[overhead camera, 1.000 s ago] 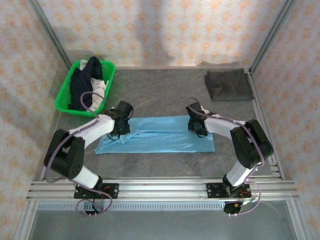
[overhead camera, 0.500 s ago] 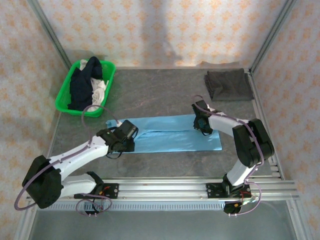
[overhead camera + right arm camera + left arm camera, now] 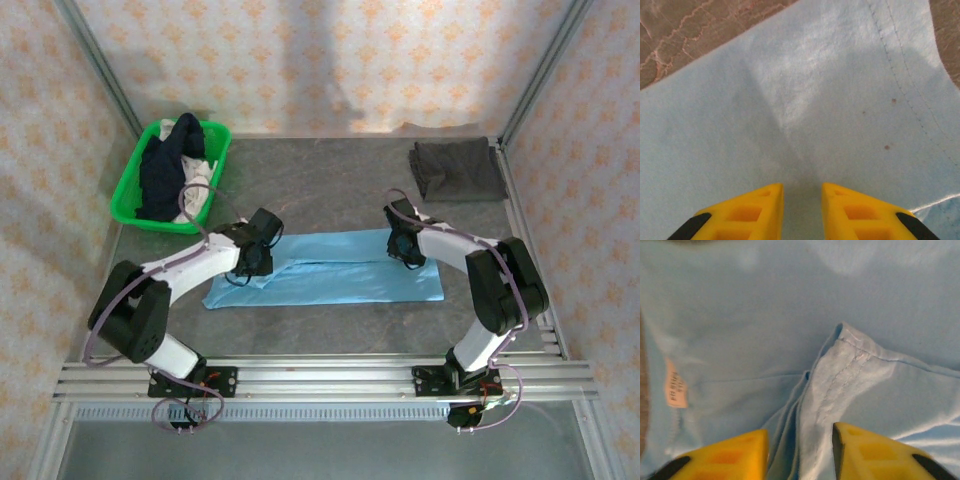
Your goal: Fold and stack the t-shirts
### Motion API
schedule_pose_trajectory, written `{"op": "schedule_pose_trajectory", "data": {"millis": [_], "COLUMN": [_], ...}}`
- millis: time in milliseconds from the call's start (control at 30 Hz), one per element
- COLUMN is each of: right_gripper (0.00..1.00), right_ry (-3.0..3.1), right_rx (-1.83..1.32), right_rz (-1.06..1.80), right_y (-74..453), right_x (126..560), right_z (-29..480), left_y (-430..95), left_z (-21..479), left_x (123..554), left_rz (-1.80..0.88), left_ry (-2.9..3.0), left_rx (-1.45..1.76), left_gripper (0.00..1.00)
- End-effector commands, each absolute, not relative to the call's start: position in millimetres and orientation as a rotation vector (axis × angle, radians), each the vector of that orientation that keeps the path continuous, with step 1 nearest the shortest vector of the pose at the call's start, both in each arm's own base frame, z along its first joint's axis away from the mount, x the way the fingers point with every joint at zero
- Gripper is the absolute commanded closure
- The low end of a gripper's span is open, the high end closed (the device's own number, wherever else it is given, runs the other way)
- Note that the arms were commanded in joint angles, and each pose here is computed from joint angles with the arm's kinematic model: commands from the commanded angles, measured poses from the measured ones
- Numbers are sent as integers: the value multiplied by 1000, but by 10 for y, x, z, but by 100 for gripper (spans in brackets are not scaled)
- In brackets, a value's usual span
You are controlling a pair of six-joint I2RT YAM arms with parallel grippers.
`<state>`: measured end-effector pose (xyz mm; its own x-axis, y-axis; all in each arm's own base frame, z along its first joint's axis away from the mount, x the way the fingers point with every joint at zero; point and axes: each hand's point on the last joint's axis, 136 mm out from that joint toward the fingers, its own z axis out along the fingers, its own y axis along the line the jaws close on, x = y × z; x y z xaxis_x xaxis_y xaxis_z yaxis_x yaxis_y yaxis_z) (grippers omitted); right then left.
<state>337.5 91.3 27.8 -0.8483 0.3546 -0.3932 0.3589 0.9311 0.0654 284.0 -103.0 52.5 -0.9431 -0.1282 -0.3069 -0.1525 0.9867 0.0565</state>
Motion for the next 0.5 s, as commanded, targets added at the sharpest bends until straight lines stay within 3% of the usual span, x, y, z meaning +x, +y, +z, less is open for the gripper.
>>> {"op": "schedule_pose_trajectory", "data": {"millis": [0, 133, 400, 467], "right_gripper": [74, 73, 73, 73], "right_ry": [2647, 2629, 2637, 2640], "right_rx": [511, 511, 515, 516], "right_rz": [14, 31, 5, 12], "right_y": [904, 909, 887, 896], "right_x": [3432, 3436, 3429, 3428], "right_z": [496, 571, 533, 537], "left_y": [-1115, -1104, -1265, -1271], "left_z": [571, 695, 607, 559], "left_x": [2817, 2649, 2150, 2057], "left_rz": [60, 85, 165, 175], "left_ry": [2842, 2815, 2847, 2859], "left_rx": [-132, -100, 39, 39], "left_gripper": [83, 100, 100, 88]}}
